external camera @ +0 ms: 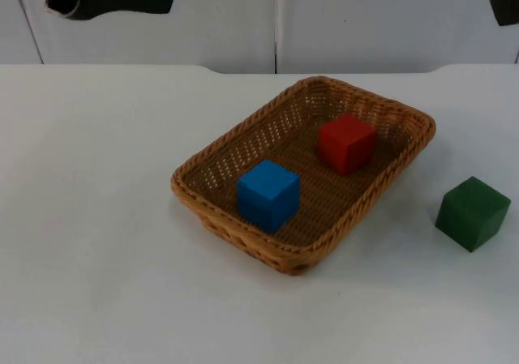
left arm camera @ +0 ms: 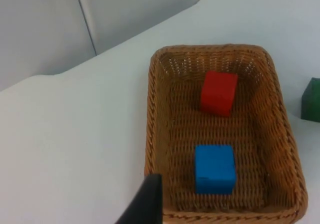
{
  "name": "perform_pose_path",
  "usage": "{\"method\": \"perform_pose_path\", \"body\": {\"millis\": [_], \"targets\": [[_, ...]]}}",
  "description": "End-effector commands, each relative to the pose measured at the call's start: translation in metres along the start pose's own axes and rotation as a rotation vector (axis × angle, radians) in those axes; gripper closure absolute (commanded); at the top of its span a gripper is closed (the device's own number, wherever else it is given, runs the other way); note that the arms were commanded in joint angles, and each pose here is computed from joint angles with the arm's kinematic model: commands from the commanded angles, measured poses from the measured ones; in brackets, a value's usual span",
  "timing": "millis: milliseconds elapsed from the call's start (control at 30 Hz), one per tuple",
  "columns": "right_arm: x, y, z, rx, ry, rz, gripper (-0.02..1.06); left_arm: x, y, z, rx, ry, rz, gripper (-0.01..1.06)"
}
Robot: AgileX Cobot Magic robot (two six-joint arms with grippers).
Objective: Pick up one cube with each hand and place exactly two cubes into the same basket, leaving the remaining cube outside.
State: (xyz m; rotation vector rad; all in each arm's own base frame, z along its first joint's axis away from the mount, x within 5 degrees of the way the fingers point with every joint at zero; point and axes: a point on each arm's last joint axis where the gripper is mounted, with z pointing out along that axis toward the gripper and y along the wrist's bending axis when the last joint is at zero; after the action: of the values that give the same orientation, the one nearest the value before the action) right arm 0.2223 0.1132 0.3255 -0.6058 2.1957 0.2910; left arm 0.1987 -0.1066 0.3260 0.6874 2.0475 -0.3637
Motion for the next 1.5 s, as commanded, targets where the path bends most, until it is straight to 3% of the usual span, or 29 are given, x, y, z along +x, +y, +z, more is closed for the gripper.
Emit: {"method": "perform_pose_path", "body": {"millis": [0, 500, 867, 1133, 1400, 1467], "targets": [[0.001, 0.000, -0.009, 0.001, -0.040, 0.002, 0.33, 0.003, -0.002, -0.008, 0.000, -0.016, -0.018, 0.12], [0.033, 0.008, -0.079, 0.005, -0.186, -0.015, 0.33, 0.018, -0.016, -0.065, 0.010, -0.094, -0.016, 0.12], [0.064, 0.014, -0.114, -0.006, -0.210, -0.028, 0.33, 0.034, -0.028, -0.118, -0.004, -0.141, 0.015, 0.12], [0.097, 0.018, -0.127, -0.006, -0.258, -0.028, 0.33, 0.054, -0.029, -0.148, -0.081, -0.132, -0.010, 0.12], [0.117, 0.022, -0.147, -0.017, -0.260, -0.040, 0.33, 0.073, -0.036, -0.175, -0.092, -0.152, -0.003, 0.12], [0.122, 0.023, -0.153, -0.022, -0.278, -0.007, 0.33, 0.081, -0.038, -0.183, -0.092, -0.150, -0.001, 0.12]]}}
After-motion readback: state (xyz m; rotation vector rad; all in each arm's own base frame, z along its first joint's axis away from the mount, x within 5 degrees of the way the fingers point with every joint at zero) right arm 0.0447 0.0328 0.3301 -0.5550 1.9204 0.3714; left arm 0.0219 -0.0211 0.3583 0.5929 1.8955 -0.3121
